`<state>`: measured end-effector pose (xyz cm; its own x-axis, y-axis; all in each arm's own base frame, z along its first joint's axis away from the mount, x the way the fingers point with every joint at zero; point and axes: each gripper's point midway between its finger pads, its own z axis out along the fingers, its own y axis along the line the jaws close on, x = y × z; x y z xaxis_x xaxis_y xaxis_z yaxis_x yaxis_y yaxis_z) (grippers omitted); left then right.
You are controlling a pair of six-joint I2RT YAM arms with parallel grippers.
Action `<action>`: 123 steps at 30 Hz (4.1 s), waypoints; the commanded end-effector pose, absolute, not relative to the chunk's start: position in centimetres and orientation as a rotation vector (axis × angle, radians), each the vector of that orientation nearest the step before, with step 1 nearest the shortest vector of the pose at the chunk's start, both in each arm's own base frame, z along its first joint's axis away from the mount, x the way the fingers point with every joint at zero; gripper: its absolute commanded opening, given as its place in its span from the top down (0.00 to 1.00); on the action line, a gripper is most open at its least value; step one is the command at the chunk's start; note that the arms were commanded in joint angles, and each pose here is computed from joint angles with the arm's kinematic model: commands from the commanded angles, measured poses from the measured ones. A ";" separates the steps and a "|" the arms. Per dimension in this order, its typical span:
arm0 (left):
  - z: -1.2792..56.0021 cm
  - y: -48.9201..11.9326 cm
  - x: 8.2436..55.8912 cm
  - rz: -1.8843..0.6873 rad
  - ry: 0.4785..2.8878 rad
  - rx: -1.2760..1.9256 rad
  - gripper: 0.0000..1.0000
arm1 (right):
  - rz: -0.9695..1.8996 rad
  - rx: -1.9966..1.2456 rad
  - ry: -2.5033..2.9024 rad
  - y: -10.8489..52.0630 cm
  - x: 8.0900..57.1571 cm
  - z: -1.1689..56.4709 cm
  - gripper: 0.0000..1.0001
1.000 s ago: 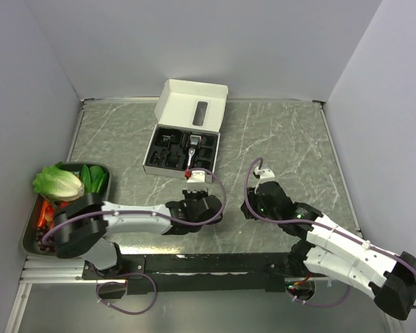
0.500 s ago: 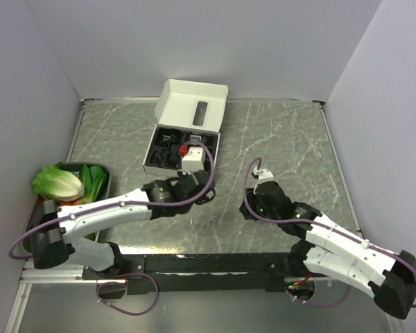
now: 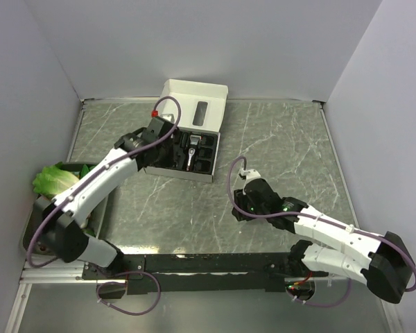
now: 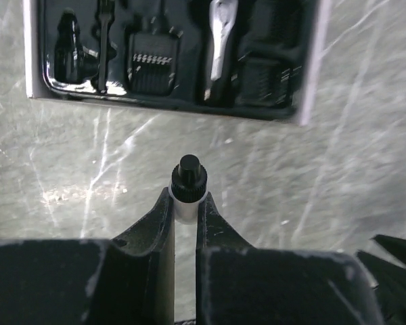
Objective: Sort the hair-cutting tools
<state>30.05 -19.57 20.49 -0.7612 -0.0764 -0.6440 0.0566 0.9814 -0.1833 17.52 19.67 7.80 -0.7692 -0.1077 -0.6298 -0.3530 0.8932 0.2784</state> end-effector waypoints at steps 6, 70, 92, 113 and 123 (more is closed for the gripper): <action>17.0 -17.5 34.0 -0.345 2.634 0.148 0.87 | 0.606 -0.400 2.357 22.6 18.4 10.3 0.55; 10.1 -10.9 38.9 -0.053 2.804 0.193 0.74 | 0.623 -0.446 2.429 24.8 16.6 8.2 0.51; 9.6 -10.6 38.9 -0.037 2.805 0.195 0.68 | 0.627 -0.453 2.436 24.9 16.2 7.7 0.50; 10.4 -10.3 39.4 -0.003 2.778 0.169 0.63 | 0.625 -0.455 2.441 24.8 16.0 7.3 0.47; 12.8 -11.4 38.8 -0.031 2.715 0.195 0.68 | 0.631 -0.461 2.442 25.2 16.1 7.4 0.47</action>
